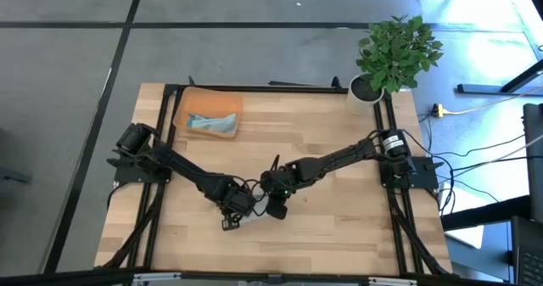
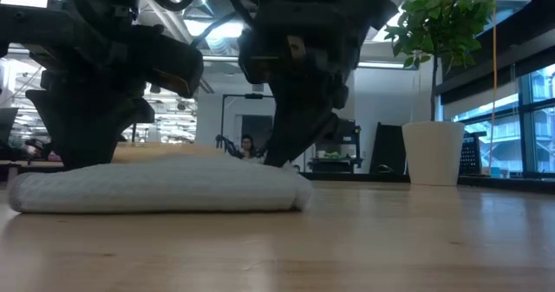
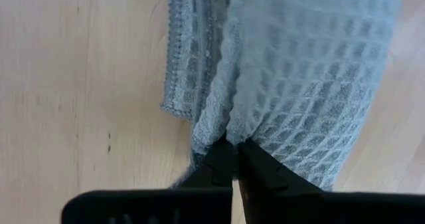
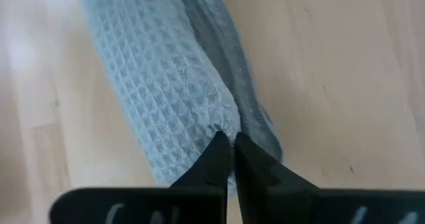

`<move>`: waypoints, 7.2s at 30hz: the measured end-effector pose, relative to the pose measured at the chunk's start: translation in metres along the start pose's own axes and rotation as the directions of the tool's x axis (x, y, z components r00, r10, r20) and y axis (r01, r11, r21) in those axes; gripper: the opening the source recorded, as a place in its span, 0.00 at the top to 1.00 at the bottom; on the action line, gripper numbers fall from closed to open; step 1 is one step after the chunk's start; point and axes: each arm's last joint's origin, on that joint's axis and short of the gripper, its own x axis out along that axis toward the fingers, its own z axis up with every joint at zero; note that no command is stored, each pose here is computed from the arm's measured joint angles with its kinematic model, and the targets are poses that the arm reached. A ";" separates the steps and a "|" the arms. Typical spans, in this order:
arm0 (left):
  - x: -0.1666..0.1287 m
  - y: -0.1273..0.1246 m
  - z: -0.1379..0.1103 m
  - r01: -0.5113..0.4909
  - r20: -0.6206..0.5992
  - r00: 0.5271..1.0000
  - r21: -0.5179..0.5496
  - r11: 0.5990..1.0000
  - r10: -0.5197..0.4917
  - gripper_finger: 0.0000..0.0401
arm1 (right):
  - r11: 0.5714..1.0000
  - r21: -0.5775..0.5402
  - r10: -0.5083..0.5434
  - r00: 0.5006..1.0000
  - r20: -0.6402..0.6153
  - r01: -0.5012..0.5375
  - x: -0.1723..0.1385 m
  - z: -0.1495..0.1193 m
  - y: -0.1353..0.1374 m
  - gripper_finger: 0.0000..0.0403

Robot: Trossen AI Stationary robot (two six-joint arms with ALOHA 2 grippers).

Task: Roll microfiber towels into tight, uniform cylinder then place into a basket
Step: Roll the gray microfiber cloth

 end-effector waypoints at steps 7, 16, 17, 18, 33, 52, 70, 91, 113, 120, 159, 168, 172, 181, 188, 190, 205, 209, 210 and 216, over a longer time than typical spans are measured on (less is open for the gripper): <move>0.000 0.000 0.000 -0.003 -0.001 1.000 0.001 1.000 0.003 1.00 | 1.000 0.013 -0.024 0.999 -0.025 0.024 0.003 -0.006 -0.004 0.93; 0.000 -0.001 0.001 -0.012 0.024 1.000 -0.014 1.000 0.012 0.99 | 1.000 -0.009 -0.030 0.999 -0.031 0.030 0.004 -0.007 -0.005 0.85; 0.000 -0.001 0.001 -0.014 0.025 1.000 -0.014 1.000 0.014 0.98 | 0.999 -0.009 -0.031 0.999 -0.031 0.031 0.005 -0.007 -0.005 0.85; 0.000 -0.001 0.001 -0.013 0.025 1.000 -0.015 1.000 0.014 0.97 | 0.999 -0.009 -0.031 0.999 -0.031 0.031 0.005 -0.007 -0.005 0.84; -0.003 0.004 0.003 -0.006 0.022 1.000 -0.040 0.999 0.007 0.78 | 0.999 0.018 -0.036 0.999 -0.037 0.037 0.005 -0.008 -0.006 0.63; -0.061 -0.005 -0.012 -0.041 0.301 0.954 0.071 0.997 0.018 0.79 | 0.997 0.070 -0.037 0.999 -0.040 0.040 0.005 -0.008 -0.006 0.59; -0.014 -0.027 -0.003 -0.108 0.301 0.953 0.243 0.964 0.031 0.79 | 0.998 0.042 -0.037 0.998 -0.045 0.039 0.005 -0.009 -0.006 0.59; -0.006 -0.022 -0.007 -0.135 0.313 0.948 0.231 0.963 0.058 0.79 | 0.998 -0.059 -0.031 0.999 -0.040 0.029 0.005 -0.008 -0.007 0.59; -0.006 -0.022 -0.007 -0.128 0.310 0.949 0.229 0.965 0.053 0.79 | 0.992 -0.126 0.000 0.999 -0.048 -0.006 -0.004 -0.006 -0.006 0.77; -0.006 -0.022 -0.007 -0.128 0.310 0.949 0.229 0.965 0.052 0.79 | 0.990 -0.142 -0.009 0.994 -0.110 -0.007 -0.010 -0.006 -0.005 0.72; -0.005 -0.022 -0.006 -0.121 0.318 0.947 0.224 0.967 0.045 0.79 | 0.834 -0.529 -0.178 0.984 0.013 0.158 -0.149 -0.055 0.066 0.66; -0.005 -0.021 -0.005 -0.114 0.320 0.946 0.200 0.973 0.045 0.79 | 0.838 -0.497 -0.105 0.960 0.260 0.227 -0.174 -0.085 0.058 0.66; -0.006 -0.019 -0.003 -0.112 0.324 0.945 0.191 0.975 0.045 0.79 | 0.852 -0.488 -0.038 0.951 0.306 0.191 -0.177 -0.089 0.056 0.66; -0.006 -0.016 0.000 -0.109 0.325 0.945 0.174 0.979 0.048 0.79 | 0.824 -0.530 -0.037 0.952 0.303 0.201 -0.174 -0.089 0.056 0.66; -0.006 -0.016 0.000 -0.091 0.323 0.945 0.128 0.988 0.045 0.79 | 0.824 -0.529 -0.037 0.952 0.303 0.201 -0.174 -0.089 0.056 0.66; -0.006 -0.016 0.000 -0.091 0.323 0.945 0.128 0.988 0.045 0.79 | 0.825 -0.529 -0.037 0.952 0.303 0.201 -0.174 -0.089 0.056 0.66; -0.007 -0.018 0.003 -0.080 0.358 0.933 0.121 0.990 0.032 0.79 | 0.824 -0.529 -0.037 0.952 0.303 0.201 -0.174 -0.089 0.056 0.66; -0.008 -0.020 0.006 -0.058 0.381 0.925 0.121 0.991 0.008 0.79 | 0.824 -0.530 -0.037 0.952 0.303 0.201 -0.174 -0.089 0.056 0.66; -0.008 -0.021 0.007 -0.046 0.392 0.920 0.123 0.991 -0.006 0.79 | 0.824 -0.529 -0.037 0.952 0.303 0.201 -0.174 -0.089 0.056 0.66; -0.009 -0.022 0.008 -0.037 0.403 0.915 0.125 0.991 -0.017 0.79 | 0.824 -0.529 -0.037 0.952 0.303 0.201 -0.174 -0.089 0.056 0.66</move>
